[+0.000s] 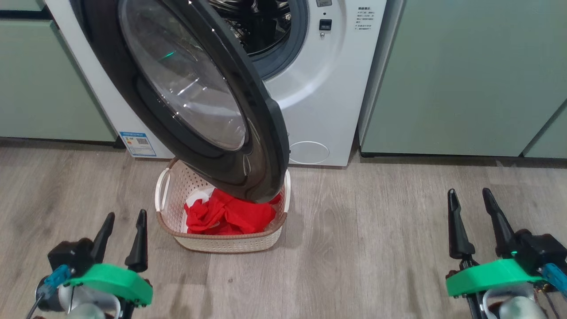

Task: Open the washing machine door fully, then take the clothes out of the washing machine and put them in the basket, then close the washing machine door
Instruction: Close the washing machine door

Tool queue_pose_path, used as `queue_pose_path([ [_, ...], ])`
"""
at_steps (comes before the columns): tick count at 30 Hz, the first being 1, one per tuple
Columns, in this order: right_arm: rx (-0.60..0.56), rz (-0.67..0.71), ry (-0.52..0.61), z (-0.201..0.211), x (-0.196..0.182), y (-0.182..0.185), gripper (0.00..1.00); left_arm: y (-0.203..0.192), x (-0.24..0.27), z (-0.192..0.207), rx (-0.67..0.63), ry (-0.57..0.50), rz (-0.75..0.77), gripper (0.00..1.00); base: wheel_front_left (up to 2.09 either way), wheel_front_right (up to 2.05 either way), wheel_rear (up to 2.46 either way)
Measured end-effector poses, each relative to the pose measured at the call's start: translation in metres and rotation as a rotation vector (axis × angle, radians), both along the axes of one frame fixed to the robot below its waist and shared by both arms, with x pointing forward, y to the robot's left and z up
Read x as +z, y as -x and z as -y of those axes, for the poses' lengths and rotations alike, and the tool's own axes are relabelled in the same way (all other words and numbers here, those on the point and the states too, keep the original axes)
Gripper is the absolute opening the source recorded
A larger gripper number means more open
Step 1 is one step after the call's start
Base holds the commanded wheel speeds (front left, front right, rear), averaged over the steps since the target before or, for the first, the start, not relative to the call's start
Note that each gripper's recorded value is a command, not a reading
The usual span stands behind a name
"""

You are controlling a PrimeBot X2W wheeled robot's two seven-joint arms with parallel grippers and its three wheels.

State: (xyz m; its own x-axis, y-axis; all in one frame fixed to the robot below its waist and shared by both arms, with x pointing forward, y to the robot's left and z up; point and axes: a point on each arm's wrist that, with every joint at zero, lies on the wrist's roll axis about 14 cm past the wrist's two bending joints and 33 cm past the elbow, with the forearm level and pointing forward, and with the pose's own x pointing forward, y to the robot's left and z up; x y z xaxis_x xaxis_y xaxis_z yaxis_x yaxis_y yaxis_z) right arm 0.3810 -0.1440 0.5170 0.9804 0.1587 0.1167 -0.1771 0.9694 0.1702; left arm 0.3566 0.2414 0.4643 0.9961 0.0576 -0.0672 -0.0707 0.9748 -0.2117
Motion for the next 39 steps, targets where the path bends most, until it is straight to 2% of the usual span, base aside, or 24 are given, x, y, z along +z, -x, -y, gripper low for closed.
queue_pose_path([
  [9, 0.0, -0.004, -0.013, -0.001, -0.001, 0.002, 1.0, 0.004, -0.002, 0.001, -0.006, -0.016, -0.008, 1.0, 0.0, 0.0, 0.0],
  [10, -0.001, -0.006, -0.013, -0.001, -0.001, 0.002, 0.91, 0.005, -0.002, 0.001, -0.008, -0.018, -0.008, 1.0, 0.0, 0.0, 0.0],
  [11, -0.002, -0.008, -0.013, 0.0, -0.002, 0.002, 0.66, 0.005, -0.002, 0.002, -0.01, -0.022, -0.008, 1.0, 0.0, 0.0, 0.0],
  [13, -0.011, -0.007, -0.02, 0.003, -0.001, 0.002, 0.32, 0.007, -0.003, 0.002, -0.008, -0.02, -0.009, 1.0, 0.0, 0.0, 0.0],
  [14, -0.02, -0.004, -0.026, 0.005, -0.001, 0.002, 0.0, 0.008, -0.004, 0.002, -0.006, -0.017, -0.011, 1.0, 0.0, 0.0, 0.0],
  [19, -0.061, 0.054, -0.075, 0.019, 0.02, -0.006, 0.0, 0.016, -0.01, 0.003, 0.007, -0.007, -0.027, 1.0, 0.0, 0.0, 0.0],
  [22, -0.062, 0.15, -0.103, 0.02, 0.053, -0.018, 0.0, 0.023, -0.015, 0.004, 0.018, 0.009, -0.04, 1.0, 0.0, 0.0, 0.0],
  [26, -0.005, 0.305, -0.126, 0.001, 0.107, -0.031, 0.0, 0.028, -0.017, -0.001, 0.041, 0.016, -0.044, 1.0, 0.0, 0.0, 0.0],
  [31, 0.127, 0.454, -0.165, -0.038, 0.161, -0.032, 0.0, 0.037, -0.018, -0.01, 0.078, 0.011, -0.044, 1.0, 0.0, 0.0, 0.0],
  [34, 0.244, 0.517, -0.171, -0.073, 0.183, -0.025, 0.0, 0.043, -0.017, -0.017, 0.106, 0.009, -0.042, 1.0, 0.0, 0.0, 0.0],
  [35, 0.244, 0.517, -0.171, -0.073, 0.183, -0.025, 0.0, 0.043, -0.017, -0.017, 0.106, 0.009, -0.042, 1.0, 0.0, 0.0, 0.0],
  [36, 0.336, 0.543, -0.176, -0.1, 0.193, -0.017, 0.0, 0.048, -0.016, -0.022, 0.123, 0.004, -0.04, 1.0, 0.0, 0.0, 0.0],
  [39, 0.474, 0.55, -0.186, -0.142, 0.197, -0.003, 0.0, 0.053, -0.014, -0.027, 0.138, -0.018, -0.036, 1.0, 0.0, 0.0, 0.0],
])
